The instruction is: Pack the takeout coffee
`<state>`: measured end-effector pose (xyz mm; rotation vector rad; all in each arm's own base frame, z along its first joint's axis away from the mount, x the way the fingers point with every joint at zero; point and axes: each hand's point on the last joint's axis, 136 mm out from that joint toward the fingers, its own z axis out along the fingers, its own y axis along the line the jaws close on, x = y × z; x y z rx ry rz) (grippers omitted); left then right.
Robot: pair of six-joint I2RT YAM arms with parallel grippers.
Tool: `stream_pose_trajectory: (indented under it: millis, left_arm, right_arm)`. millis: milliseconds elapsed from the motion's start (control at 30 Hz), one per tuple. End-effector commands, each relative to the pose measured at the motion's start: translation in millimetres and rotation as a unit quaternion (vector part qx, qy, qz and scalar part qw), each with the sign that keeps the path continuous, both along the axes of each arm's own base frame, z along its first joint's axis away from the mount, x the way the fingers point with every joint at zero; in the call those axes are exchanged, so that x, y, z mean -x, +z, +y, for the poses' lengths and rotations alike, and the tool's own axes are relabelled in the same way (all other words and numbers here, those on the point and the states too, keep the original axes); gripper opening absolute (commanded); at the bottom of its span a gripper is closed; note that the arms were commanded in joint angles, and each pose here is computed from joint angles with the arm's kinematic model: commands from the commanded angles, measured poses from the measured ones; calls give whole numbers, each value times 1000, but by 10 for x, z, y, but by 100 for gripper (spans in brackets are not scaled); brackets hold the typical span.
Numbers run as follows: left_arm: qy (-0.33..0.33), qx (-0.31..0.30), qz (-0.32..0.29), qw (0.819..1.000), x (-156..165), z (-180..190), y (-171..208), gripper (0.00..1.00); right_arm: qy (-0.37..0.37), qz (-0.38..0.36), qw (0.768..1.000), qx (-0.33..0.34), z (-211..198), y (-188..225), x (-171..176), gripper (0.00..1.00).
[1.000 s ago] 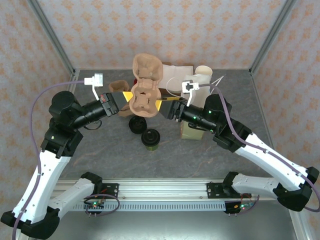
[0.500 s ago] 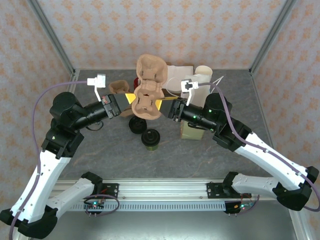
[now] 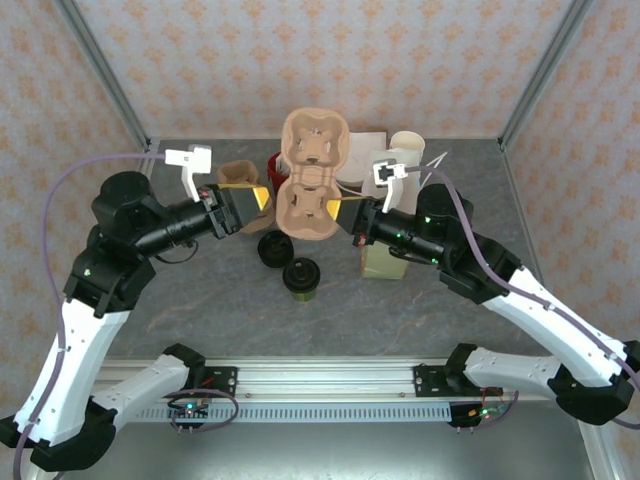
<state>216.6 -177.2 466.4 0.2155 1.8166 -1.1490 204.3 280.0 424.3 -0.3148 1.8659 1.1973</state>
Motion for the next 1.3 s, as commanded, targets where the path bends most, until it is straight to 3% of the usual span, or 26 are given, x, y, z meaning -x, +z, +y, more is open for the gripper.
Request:
stream_pose_trajectory:
  millis: [0, 167, 300, 633, 900, 1167, 1267]
  left_arm:
    - [3, -94, -53, 994, 45, 72, 16, 56]
    - [-49, -175, -90, 979, 88, -95, 124, 65]
    - [-94, -234, -108, 961, 68, -325, 88, 64]
    - [-205, -377, -187, 884, 73, -955, -274, 65]
    - [-282, -421, -201, 838, 97, -1190, -620, 66]
    - [-292, -433, -195, 830, 38, -1270, -794, 65]
    - [-295, -431, -194, 831, 38, -1289, -805, 58]
  right_arm:
    - [-36, 10, 998, 55, -270, -28, 38, 0]
    - [-66, 68, 988, 119, -493, -164, 92, 0]
    - [-52, 103, 984, 139, -551, -202, 219, 0]
    - [4, 176, 969, 174, -501, -345, 469, 0]
    - [21, 181, 964, 192, -492, -377, 519, 0]
    - [28, 179, 964, 194, -483, -371, 532, 0]
    - [30, 180, 964, 195, -475, -382, 534, 0]
